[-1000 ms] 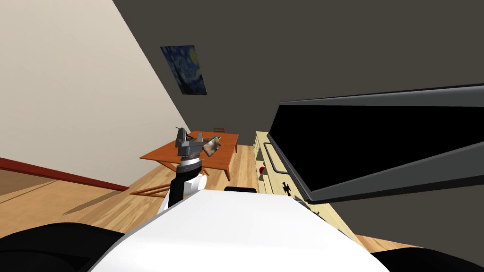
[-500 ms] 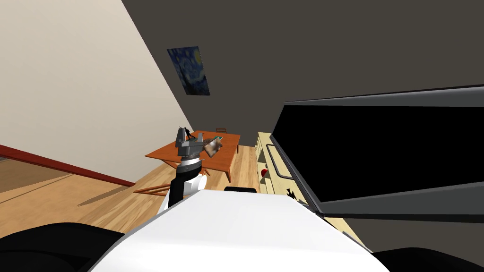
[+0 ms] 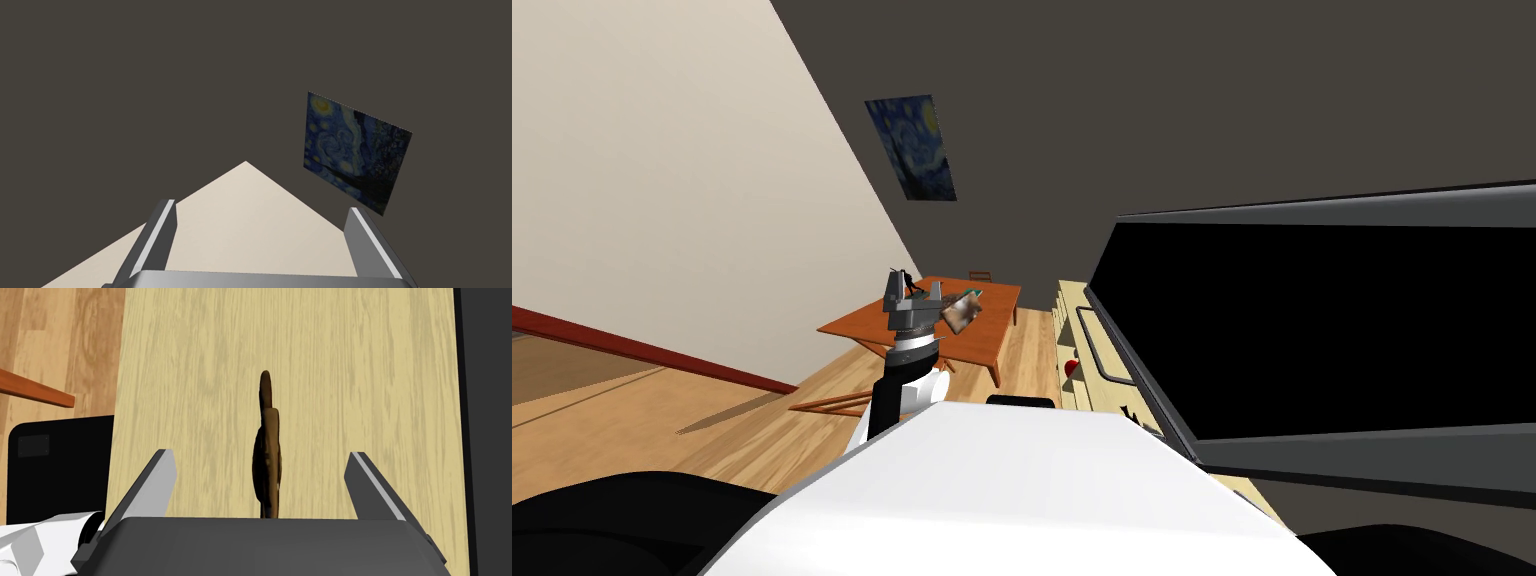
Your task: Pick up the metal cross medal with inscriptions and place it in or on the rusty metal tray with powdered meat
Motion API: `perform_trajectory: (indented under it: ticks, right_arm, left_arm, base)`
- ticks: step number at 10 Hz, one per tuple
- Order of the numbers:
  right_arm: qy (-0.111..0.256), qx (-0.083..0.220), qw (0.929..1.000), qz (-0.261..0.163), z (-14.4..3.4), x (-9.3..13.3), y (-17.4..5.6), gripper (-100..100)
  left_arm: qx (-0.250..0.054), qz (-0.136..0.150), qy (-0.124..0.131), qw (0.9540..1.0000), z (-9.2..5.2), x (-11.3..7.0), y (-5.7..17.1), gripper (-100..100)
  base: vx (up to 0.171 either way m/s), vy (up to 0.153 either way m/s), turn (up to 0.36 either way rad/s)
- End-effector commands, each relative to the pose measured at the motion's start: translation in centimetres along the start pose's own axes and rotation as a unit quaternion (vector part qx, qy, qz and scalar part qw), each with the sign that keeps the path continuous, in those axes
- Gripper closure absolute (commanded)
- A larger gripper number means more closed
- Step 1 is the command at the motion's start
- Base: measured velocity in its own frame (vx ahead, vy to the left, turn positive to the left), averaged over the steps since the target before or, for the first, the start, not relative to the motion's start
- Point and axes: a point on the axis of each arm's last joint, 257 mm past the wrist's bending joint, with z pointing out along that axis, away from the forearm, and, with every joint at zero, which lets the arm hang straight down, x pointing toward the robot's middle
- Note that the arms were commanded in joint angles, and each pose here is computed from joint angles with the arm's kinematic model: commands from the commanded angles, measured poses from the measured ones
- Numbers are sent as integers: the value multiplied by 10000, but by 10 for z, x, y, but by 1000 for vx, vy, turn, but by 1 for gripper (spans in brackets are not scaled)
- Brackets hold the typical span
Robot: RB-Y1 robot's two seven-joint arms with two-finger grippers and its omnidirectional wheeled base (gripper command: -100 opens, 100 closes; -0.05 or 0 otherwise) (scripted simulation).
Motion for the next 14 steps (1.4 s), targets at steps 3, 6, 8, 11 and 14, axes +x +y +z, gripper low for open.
perform_trajectory:
  ticks: [3,6,8,11,14]
  right_arm:
    - [4,-3,10000,-12,2,-4,-3,100]
    - [4,-3,10000,-9,2,-4,-3,100]
    - [4,-4,10000,-9,2,-4,-2,0]
    - [-2,-1,10000,-28,-2,3,4,100]
    - [181,-99,9997,-99,0,27,17,100]
  left_arm:
    - [0,0,0,10000,0,0,0,0]
    - [0,-1,0,10000,0,0,0,0]
    - [0,-1,0,10000,0,0,0,0]
    - [0,-1,0,10000,0,0,0,0]
    - [1,-2,0,10000,0,0,0,0]
  base:
    - [18,-18,-4]
    - [0,0,0]
    - [0,0,0]
    - [-32,28,2]
    - [-86,72,-8]
